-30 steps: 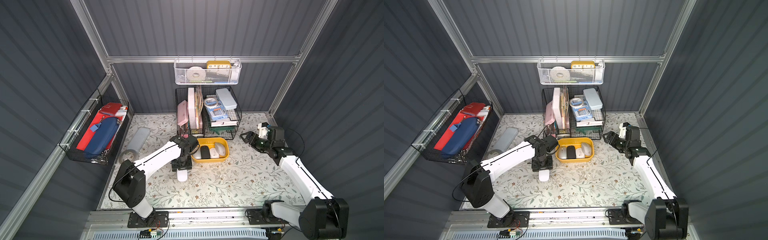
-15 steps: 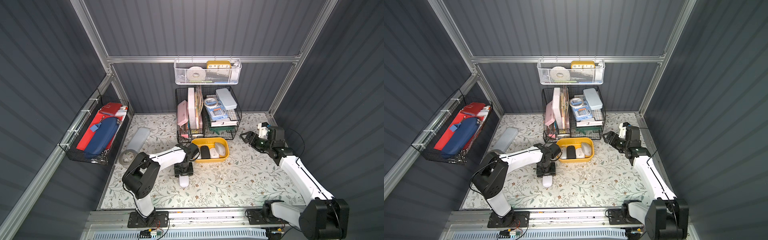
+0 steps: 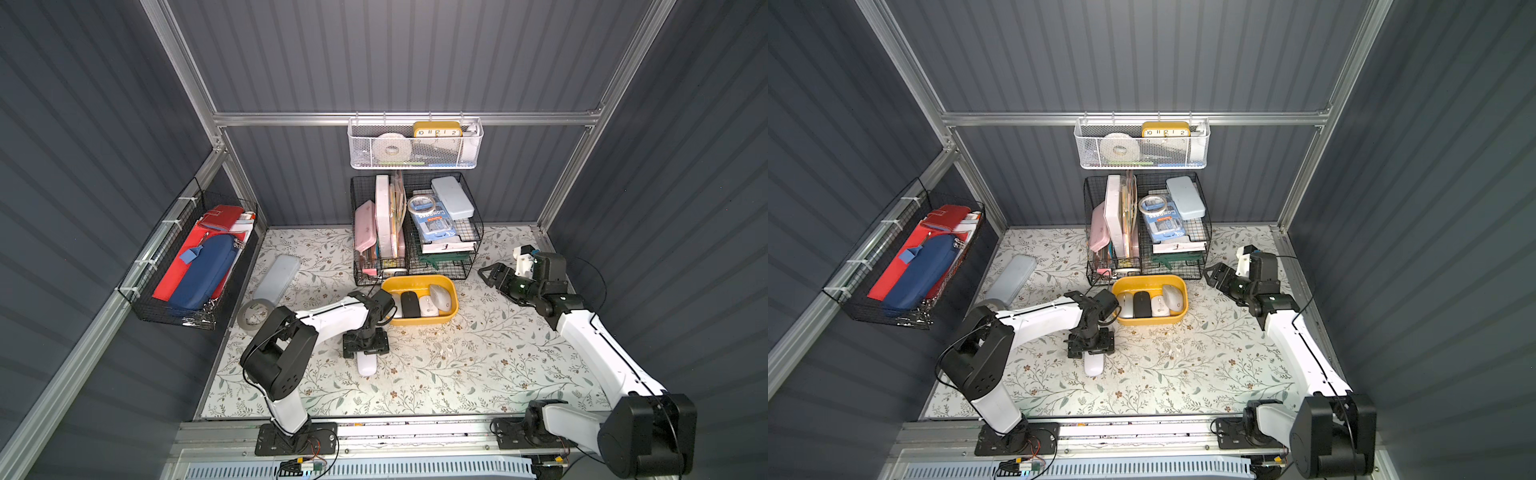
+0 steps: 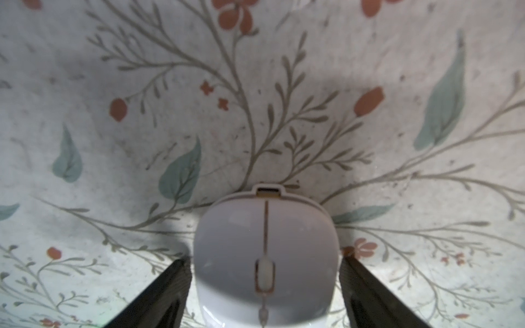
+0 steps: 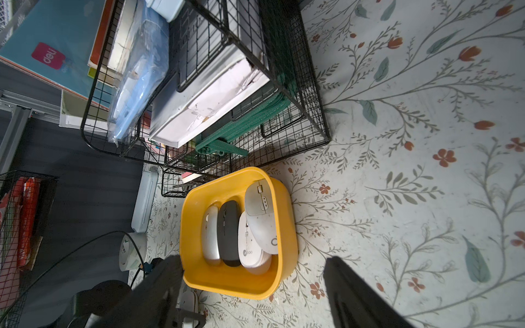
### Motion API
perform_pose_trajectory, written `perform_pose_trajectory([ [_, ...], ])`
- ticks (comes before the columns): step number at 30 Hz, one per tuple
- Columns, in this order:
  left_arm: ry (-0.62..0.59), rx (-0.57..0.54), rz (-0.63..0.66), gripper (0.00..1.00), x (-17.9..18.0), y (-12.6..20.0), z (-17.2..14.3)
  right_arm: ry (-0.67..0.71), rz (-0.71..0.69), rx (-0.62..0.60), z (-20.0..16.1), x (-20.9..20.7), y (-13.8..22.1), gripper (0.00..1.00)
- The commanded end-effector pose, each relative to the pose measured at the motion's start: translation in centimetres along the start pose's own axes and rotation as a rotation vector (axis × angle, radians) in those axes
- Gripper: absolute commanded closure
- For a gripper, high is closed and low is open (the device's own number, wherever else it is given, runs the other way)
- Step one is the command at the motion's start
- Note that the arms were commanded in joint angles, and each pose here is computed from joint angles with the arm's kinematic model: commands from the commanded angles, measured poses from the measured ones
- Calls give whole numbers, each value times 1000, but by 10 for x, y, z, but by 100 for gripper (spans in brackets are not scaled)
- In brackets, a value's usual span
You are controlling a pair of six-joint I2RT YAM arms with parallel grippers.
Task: Take out the mouse from the storage box
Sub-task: Place the mouse at the center of the board, then adjust the distractor at the center of the board.
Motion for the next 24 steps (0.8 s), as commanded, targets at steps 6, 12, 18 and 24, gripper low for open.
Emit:
perform_pose_trajectory([
  [6, 122, -357, 102, 10, 2, 158, 66, 14, -4, 3, -1, -2, -4, 17],
  [12, 38, -411, -10, 11, -45, 174, 121, 23, -5, -12, -1, 0, 0, 17],
  [18, -33, -384, -126, 17, -99, 143, 169, 32, -5, -19, -1, 1, 3, 16],
  [24, -40, -333, -142, 19, -111, 112, 176, 38, 1, -24, 0, 3, 5, 16],
])
Point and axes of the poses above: each gripper's point midway between its finger pads, its own y axis back along the fingers, its own x axis along the line the jaws close on, z = x × y, the point moved 3 cm from there along y, back along the fingers, and after that the axes turned 12 degrees about -y, right-handed, at the moved point
